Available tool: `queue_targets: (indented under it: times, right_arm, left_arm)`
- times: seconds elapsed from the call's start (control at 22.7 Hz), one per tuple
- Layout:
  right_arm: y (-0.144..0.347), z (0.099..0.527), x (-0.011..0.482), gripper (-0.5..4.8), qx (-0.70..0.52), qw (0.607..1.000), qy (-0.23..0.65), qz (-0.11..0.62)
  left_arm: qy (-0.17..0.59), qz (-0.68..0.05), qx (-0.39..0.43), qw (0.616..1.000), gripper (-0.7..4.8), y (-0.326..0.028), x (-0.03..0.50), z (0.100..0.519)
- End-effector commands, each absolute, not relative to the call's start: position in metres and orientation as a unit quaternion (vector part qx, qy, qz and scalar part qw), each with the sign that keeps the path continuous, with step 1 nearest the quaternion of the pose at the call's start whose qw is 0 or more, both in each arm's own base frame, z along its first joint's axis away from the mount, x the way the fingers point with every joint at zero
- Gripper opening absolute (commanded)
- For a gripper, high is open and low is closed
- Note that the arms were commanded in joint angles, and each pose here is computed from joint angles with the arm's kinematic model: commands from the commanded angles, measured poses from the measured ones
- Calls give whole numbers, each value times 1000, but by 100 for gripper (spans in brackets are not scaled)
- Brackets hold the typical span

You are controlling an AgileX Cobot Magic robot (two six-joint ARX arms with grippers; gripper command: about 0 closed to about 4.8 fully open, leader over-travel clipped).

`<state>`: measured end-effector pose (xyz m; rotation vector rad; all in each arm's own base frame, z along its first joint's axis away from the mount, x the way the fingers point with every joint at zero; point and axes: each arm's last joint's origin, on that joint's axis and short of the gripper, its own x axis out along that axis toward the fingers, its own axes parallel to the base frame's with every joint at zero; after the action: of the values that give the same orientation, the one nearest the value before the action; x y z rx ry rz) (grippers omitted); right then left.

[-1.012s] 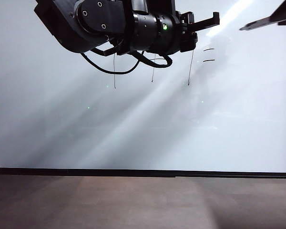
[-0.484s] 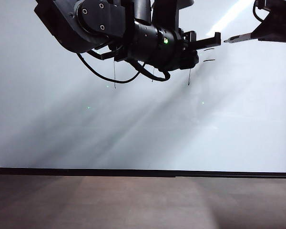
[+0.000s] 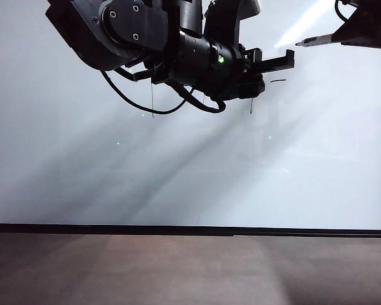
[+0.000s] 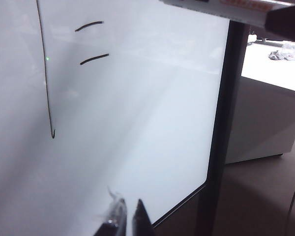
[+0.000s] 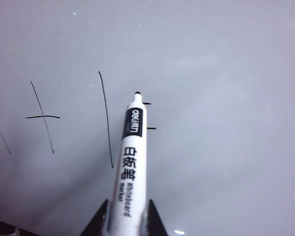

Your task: Reach to the right to find the marker pen, pick it up, and write the answer to the math problem on the whiteboard.

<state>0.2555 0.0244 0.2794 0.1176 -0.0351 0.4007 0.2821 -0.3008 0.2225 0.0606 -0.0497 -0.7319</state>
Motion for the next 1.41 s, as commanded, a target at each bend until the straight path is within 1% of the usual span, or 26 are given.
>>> queue_targets:
  times: [0.04,0.35,0.57,1.23,1.41]
  right_arm:
    - [24,284,255,-9,52,978,-32,197]
    - [23,286,258,-9,30,982,-42,184]
    - [24,288,276,-9,31,982,-34,186]
    - [24,282,284,-9,22,982,-36,183]
    - [24,284,283,-9,20,982,-49,183]
  left_arm:
    - [-30,-359,28,933,27,-302,281,225]
    - [-30,-359,29,933,27,-302,281,225]
    - [-27,-359,30,932,27,-302,281,224]
    - [-27,-359,30,932,27,-302,281,224]
    - [-27,-359,30,932,27,-302,281,224]
